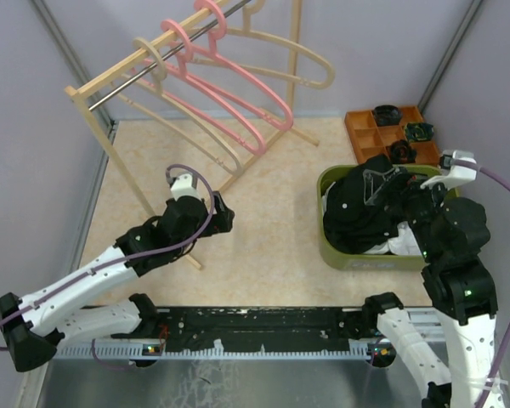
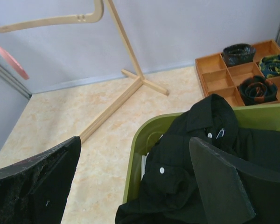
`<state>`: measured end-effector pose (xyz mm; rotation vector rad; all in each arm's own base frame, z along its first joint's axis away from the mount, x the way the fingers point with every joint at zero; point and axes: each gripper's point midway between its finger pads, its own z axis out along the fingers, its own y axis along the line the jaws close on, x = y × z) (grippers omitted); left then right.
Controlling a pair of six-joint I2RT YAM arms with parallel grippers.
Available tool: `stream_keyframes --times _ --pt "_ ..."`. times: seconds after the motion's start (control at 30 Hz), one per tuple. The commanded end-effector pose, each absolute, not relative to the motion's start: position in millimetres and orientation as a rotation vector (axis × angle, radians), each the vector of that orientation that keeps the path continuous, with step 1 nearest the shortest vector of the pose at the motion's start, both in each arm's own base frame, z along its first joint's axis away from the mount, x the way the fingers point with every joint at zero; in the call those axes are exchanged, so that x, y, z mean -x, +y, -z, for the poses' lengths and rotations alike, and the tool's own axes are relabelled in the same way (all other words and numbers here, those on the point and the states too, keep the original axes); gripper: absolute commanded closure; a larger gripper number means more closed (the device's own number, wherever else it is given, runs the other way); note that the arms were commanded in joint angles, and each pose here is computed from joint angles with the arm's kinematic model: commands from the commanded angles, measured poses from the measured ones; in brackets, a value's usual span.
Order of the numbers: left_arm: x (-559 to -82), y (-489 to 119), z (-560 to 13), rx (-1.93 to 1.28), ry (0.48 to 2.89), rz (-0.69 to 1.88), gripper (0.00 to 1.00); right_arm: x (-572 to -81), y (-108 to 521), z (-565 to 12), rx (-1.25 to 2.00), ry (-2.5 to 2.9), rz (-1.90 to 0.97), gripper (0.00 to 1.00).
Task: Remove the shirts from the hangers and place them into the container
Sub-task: Reset both arms
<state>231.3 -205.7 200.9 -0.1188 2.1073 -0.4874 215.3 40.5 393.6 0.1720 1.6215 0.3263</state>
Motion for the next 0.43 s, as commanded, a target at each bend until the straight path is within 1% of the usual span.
stream_keyframes --times 0.0,0.2,0.4 --pt "-243 -180 -232 0.13 2.023 0.332 0.01 -199 44 -432 -0.088 1.501 -0.347 0.01" --pt "-253 -172 -283 0.115 1.876 0.327 0.01 -192 34 -424 -0.114 1.52 -0.3 0.01" --pt "-256 -171 -299 0.072 1.82 0.319 0.01 -192 35 -416 -0.114 1.55 -0.301 0.01"
